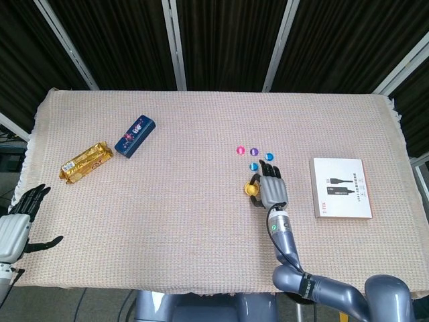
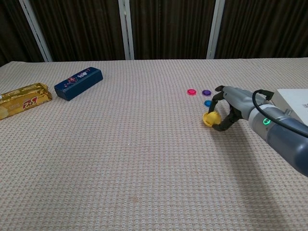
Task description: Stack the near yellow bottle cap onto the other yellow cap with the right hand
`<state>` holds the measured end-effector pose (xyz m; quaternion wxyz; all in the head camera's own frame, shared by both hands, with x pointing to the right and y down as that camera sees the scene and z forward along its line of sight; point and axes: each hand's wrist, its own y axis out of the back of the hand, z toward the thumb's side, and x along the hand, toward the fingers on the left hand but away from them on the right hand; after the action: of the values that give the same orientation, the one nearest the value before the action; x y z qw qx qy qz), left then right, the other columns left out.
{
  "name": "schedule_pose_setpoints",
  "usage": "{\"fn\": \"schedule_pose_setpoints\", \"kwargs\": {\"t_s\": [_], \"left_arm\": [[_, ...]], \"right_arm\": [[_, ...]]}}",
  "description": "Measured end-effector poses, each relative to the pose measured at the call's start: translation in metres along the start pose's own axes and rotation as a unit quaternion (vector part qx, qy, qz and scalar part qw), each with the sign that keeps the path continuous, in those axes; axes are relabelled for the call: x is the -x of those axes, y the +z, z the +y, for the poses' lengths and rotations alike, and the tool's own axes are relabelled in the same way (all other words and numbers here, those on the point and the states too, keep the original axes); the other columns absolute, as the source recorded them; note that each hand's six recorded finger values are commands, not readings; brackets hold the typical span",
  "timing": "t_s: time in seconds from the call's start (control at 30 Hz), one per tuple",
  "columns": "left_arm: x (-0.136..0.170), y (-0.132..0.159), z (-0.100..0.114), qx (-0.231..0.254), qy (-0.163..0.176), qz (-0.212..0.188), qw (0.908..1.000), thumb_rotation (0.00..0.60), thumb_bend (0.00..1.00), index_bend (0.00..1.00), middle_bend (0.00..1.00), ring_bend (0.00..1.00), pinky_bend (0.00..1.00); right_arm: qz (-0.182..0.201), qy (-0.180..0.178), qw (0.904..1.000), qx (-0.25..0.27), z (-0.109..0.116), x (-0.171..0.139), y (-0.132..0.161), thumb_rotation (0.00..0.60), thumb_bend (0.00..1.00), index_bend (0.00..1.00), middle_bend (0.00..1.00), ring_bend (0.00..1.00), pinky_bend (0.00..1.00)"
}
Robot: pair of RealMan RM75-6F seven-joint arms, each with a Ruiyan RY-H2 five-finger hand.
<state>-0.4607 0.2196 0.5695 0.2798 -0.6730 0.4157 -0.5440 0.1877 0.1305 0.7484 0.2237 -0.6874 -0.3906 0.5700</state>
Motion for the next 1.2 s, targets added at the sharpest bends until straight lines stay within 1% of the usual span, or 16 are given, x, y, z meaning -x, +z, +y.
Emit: {"fn": "schedule_pose_setpoints", "kwargs": {"t_s": [0.2,0.4,0.7,0.83,1.0,1.07,1.2], "left_arm": [[0.0,-0.001,0.0,0.002,-0.001,0.001,1.0,0.6,0.04,0.0,0.0,0.0,0.21],[0.0,0.0,0.0,0.002,0.0,-0.001,1.0,0.6,0.04,0.0,0.0,0.0,0.21],[0.0,0.0,0.0,0.002,0.001,-0.001,1.0,0.6,0.04,0.0,0.0,0.0,0.22],[0.0,0.0,0.0,0.002,0.001,-0.001,1.0,0.6,0.04,0.0,0.0,0.0,0.22],[0.0,-0.001,0.0,0.003,0.001,-0.001,1.0,0.6,0.04,0.0,0.0,0.0,0.22],[0.0,-0.001,0.0,0.002,0.001,-0.001,1.0,0.6,0.04,0.0,0.0,0.0,0.22],[0.0,0.0,0.0,0.0,0.002,-0.003,1.0,0.6,0.04,0.0,0.0,0.0,0.22]], "right_arm": [[0.003,0.0,1.0,-0.002,-0.001,0.001,0.002,0.6,0.28,0.47,0.0,0.0,0.0],[0.009,-0.002,1.0,-0.002,0.001,0.002,0.003,0.6,0.28,0.4,0.0,0.0,0.0],[0.015,0.0,0.9999,-0.002,0.002,0.001,0.004,0.6,0.27,0.38,0.0,0.0,0.0],[0.017,0.003,0.9998,-0.004,0.001,0.001,0.004,0.6,0.22,0.33,0.0,0.0,0.0],[0.017,0.002,0.9998,-0.009,0.003,0.001,0.001,0.6,0.03,0.18,0.0,0.0,0.0],[0.017,-0.001,0.9998,-0.013,0.007,0.001,-0.001,0.6,0.0,0.13,0.0,0.0,0.0],[0.02,-0.011,0.9992,-0.034,0.02,0.0,-0.01,0.6,0.0,0.07,0.0,0.0,0.0]]}}
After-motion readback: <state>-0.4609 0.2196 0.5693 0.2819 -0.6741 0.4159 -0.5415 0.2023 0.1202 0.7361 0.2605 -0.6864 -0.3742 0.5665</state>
